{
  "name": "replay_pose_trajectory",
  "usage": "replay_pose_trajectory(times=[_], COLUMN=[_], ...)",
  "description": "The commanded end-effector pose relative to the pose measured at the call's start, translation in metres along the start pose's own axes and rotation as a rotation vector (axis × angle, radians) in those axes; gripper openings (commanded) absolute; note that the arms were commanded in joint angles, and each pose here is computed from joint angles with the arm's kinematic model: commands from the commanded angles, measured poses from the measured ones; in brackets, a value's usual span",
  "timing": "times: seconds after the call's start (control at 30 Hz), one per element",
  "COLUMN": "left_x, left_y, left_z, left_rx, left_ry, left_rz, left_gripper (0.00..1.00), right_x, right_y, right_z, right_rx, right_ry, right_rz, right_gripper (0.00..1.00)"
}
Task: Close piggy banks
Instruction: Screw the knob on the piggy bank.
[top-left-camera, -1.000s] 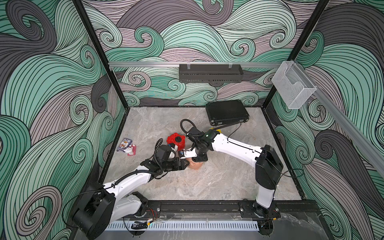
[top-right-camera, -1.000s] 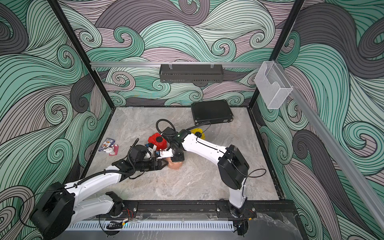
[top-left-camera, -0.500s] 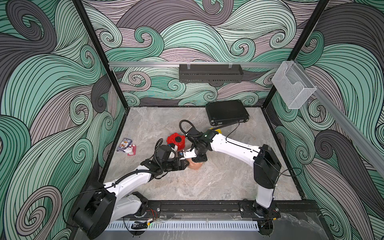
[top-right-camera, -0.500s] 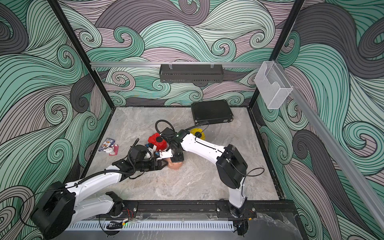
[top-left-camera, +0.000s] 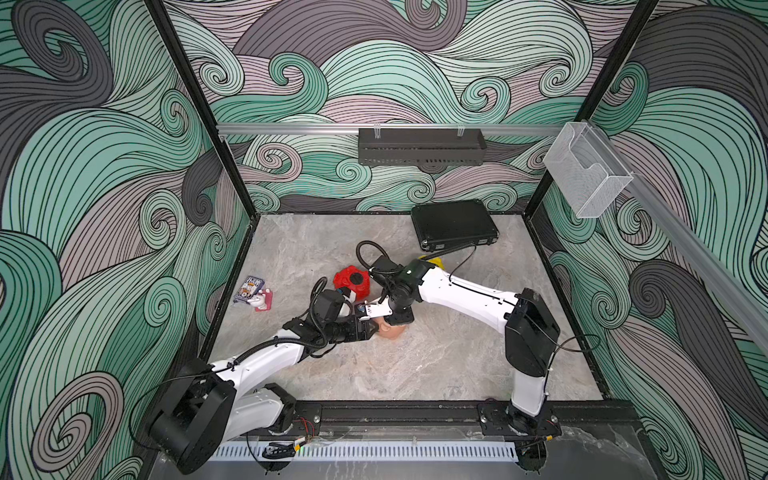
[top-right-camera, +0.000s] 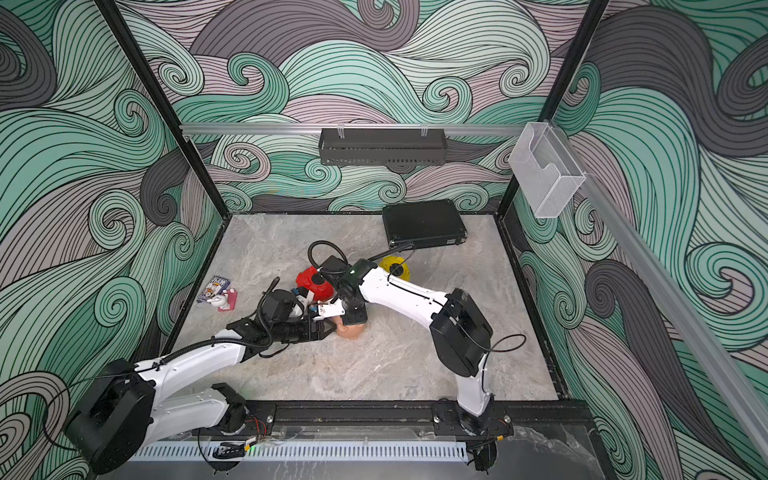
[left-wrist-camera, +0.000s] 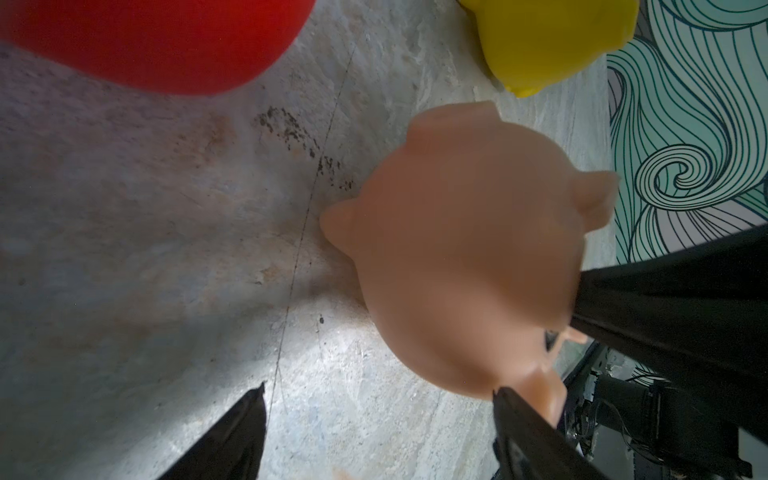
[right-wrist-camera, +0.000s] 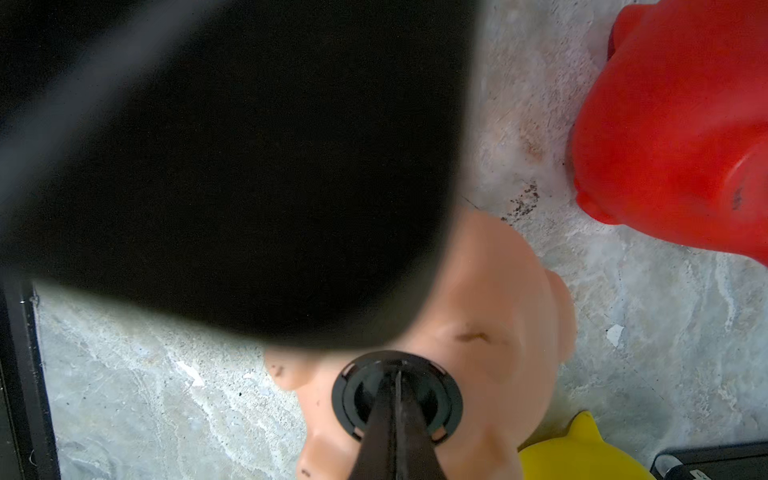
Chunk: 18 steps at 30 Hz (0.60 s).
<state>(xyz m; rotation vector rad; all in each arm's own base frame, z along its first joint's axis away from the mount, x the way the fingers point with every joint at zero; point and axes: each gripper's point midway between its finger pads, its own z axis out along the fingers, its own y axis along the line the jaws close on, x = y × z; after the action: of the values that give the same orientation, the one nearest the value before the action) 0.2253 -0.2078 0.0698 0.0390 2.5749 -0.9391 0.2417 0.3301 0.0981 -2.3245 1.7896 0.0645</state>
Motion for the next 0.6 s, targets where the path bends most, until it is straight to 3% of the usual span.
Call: replay_pose_trajectory(times=[0.0,0.57], left_x=[-0.0111,-0.0128], left_y=[-0.01,-0.0118], left_z=[-0.0015,-0.0003], left_rx=[0.035,0.051], left_ry=[-0.024,-0.037], left_rz=[0.009,-0.002], left_gripper=[0.85,0.86], right_x=[0.0154,0.0126], right_y=[0.0139,0.0143], right_z=[0.0328,0.0341], right_rx=[-0.083,-0.097], right_ry=[0.081,0.045], right_rz=[0.028,0.121], right_gripper=[0.0,0.0])
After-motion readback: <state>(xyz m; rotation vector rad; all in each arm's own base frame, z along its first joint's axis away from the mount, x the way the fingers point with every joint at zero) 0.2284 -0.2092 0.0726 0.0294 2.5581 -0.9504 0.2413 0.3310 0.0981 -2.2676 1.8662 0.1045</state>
